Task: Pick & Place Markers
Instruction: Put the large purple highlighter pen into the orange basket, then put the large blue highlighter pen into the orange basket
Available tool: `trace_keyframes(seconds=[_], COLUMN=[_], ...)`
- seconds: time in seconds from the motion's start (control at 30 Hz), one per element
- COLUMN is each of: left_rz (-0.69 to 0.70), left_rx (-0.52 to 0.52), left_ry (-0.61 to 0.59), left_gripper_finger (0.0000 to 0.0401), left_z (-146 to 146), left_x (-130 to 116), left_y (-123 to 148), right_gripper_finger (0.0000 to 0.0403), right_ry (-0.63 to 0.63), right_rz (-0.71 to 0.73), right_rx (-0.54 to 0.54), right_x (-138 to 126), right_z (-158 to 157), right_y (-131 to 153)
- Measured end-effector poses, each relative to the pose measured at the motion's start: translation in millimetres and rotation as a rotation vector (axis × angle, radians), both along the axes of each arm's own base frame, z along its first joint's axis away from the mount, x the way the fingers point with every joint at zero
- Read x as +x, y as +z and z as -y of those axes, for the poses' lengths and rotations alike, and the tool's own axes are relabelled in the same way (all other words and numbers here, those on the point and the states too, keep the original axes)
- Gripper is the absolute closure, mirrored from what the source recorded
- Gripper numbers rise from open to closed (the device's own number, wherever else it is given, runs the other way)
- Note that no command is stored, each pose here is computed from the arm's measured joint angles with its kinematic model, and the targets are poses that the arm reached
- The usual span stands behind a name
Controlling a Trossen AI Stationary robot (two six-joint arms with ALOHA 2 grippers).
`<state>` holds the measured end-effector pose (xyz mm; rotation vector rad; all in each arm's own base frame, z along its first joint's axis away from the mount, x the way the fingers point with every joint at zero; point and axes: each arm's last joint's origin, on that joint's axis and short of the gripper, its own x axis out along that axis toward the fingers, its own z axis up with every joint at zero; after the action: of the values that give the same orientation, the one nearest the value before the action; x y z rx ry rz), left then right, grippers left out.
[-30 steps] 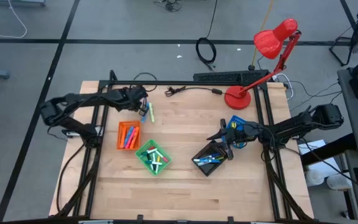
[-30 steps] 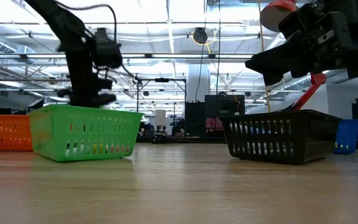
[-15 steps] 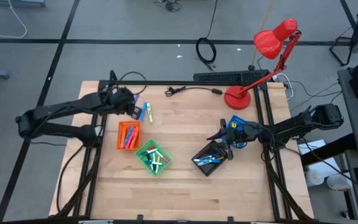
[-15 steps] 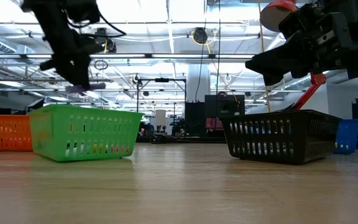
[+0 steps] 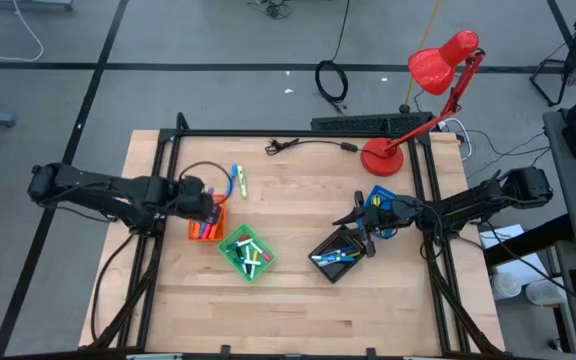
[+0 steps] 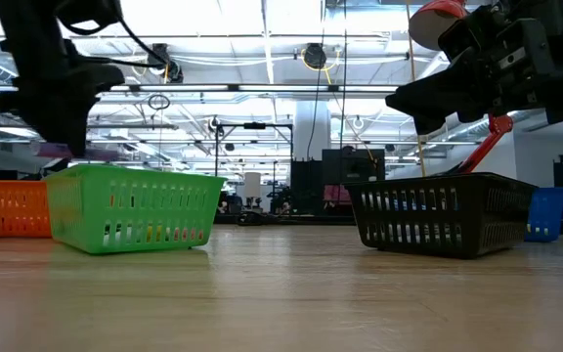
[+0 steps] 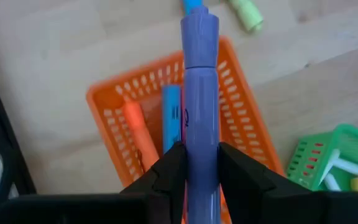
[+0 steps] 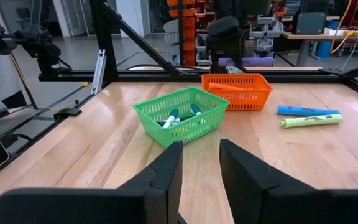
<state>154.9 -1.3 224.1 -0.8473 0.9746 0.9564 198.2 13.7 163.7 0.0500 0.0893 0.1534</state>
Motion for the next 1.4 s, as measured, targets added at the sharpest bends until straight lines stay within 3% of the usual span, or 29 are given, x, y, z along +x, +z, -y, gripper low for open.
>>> trace_keyframes(seconds=[0.37,1.0,1.1,1.4], left_rz=[0.023,0.026,0.025,0.023], left_rx=[0.002,0.034,0.045,0.102], left_ry=[0.022,-0.01,-0.018,-0.058], left_gripper_finger=[0.0309,0.0307,0.0289,0.0174], left_z=[18.6,17.9,17.7,16.3], left_x=[-5.2,-4.3,-4.3,-3.4], left_y=[-20.7,-21.1,-21.0,-20.3], right_gripper_finger=[0.0309,0.0309,0.0309,0.0309], right_ry=[0.0,0.0,0.0,0.0], right_rz=[0.0,0.0,0.0,0.0], right_rx=[0.0,0.0,0.0,0.0], right_x=[0.0,0.0,0.0,0.0], right_z=[0.1,0.0,0.0,0.0], right_y=[0.0,0.0,0.0,0.0])
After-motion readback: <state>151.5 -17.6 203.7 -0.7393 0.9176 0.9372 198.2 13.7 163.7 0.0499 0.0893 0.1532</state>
